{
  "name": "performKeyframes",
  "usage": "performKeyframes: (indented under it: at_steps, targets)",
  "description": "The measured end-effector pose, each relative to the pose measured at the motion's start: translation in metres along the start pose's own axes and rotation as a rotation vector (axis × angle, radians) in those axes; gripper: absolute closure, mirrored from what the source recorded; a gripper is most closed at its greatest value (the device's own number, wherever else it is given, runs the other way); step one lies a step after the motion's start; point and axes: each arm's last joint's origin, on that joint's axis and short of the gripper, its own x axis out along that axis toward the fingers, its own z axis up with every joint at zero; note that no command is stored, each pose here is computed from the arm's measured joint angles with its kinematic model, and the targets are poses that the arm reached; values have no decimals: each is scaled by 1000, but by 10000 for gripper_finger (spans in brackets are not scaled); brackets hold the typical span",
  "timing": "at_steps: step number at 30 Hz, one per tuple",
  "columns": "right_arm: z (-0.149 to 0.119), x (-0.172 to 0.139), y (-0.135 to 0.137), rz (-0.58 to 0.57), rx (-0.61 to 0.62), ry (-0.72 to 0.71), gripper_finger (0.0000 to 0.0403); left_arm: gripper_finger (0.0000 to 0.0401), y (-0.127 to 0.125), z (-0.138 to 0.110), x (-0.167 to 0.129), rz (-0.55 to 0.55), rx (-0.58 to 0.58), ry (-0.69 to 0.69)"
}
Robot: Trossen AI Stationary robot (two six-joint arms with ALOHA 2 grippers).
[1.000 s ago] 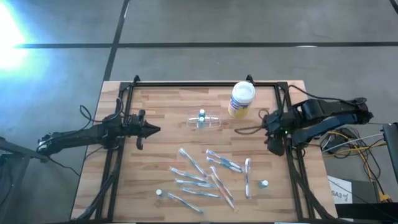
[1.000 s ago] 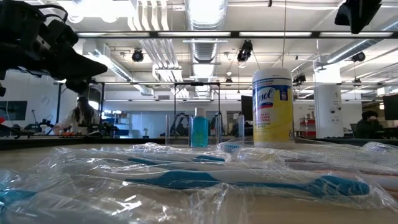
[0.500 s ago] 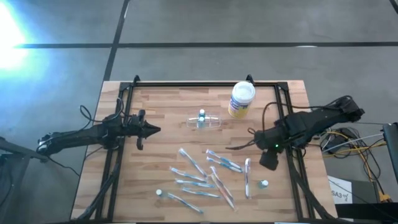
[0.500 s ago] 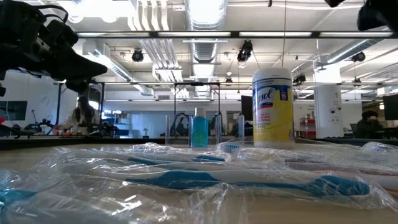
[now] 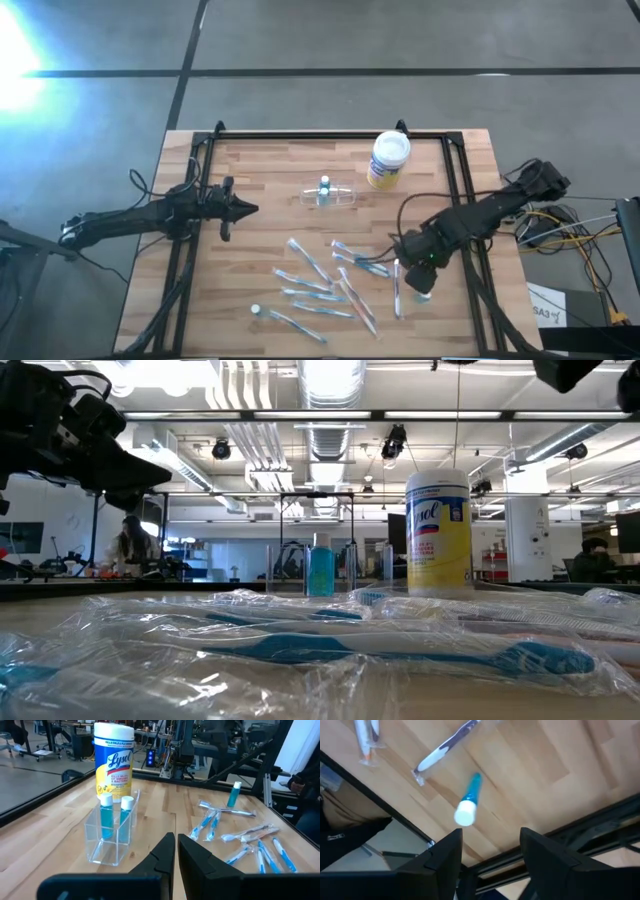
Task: Pick & Place toothbrushing station
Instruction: Put the blue mouthwash into the transparent organizer
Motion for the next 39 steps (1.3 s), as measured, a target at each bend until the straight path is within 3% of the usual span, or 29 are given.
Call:
performKeyframes:
  at_steps: [12, 19, 39]
  targets:
    - [-26, 22, 21, -32, 169, -137, 206, 375, 0, -2, 0, 3, 9, 21]
    - [-40, 26, 23, -43, 127, -175, 206, 375, 1, -2, 0, 29, 14, 18]
    - [-54, 31, 29, 8, 193, -245, 206, 375, 1, -2, 0, 29, 20, 20]
